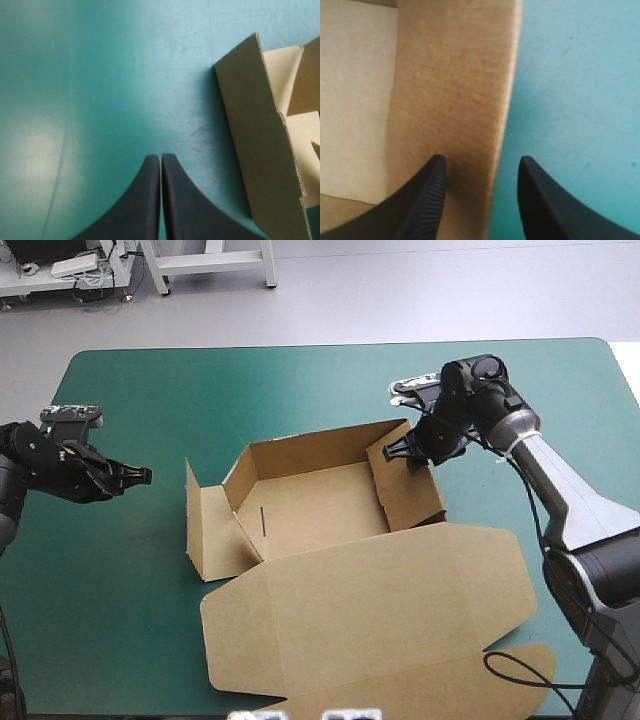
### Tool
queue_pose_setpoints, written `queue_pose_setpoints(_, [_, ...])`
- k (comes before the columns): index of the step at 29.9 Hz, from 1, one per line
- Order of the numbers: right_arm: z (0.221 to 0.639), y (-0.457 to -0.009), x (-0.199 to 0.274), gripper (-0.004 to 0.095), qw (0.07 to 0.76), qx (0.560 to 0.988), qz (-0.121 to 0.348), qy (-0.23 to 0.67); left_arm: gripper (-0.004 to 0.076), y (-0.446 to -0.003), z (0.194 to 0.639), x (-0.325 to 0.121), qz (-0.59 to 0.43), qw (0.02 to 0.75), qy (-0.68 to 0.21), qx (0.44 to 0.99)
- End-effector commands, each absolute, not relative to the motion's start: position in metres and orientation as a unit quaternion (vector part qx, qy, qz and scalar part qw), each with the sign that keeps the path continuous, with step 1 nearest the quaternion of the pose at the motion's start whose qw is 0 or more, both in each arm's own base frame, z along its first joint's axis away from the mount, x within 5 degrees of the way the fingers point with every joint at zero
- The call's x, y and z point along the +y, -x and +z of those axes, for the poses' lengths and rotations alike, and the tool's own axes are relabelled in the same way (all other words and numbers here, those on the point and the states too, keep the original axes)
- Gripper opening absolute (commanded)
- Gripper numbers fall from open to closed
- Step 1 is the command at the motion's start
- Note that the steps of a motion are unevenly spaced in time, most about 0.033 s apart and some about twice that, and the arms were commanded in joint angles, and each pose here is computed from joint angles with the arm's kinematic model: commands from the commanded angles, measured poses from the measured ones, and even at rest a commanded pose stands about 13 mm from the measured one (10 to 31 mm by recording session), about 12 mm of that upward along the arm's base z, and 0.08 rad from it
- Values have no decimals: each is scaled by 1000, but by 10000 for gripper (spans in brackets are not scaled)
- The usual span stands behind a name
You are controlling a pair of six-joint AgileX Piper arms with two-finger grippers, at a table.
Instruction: Fold the box
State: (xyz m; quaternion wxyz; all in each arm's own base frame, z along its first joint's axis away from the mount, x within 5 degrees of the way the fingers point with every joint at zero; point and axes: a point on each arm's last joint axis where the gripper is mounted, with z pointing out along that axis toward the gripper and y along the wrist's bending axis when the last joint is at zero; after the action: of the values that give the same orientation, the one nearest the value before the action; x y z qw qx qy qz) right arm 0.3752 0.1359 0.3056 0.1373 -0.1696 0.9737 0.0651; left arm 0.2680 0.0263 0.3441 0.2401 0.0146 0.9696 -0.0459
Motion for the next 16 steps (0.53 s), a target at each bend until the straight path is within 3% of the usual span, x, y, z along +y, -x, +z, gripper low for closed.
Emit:
queue_pose_setpoints(1, [315, -370, 138, 417, 140, 971, 94, 171, -8, -262, 362, 23, -55, 272, -10, 961])
queue_pose_setpoints(7, [294, -379, 142, 319, 112, 975, 94, 169, -8, -260, 361, 23, -58, 262, -10, 963])
queue_pose_setpoints(9, [286, -381, 143, 240, 103, 976, 93, 168, -8, -261, 361, 22, -61, 265, -9, 962])
queue_pose_setpoints(13, [280, -384, 144, -17, 95, 977, 92, 167, -8, -265, 364, 23, -71, 290, 1, 954])
queue_pose_setpoints(16, [283, -385, 141, -17, 99, 978, 100, 157, -8, -268, 367, 29, -62, 315, 13, 947])
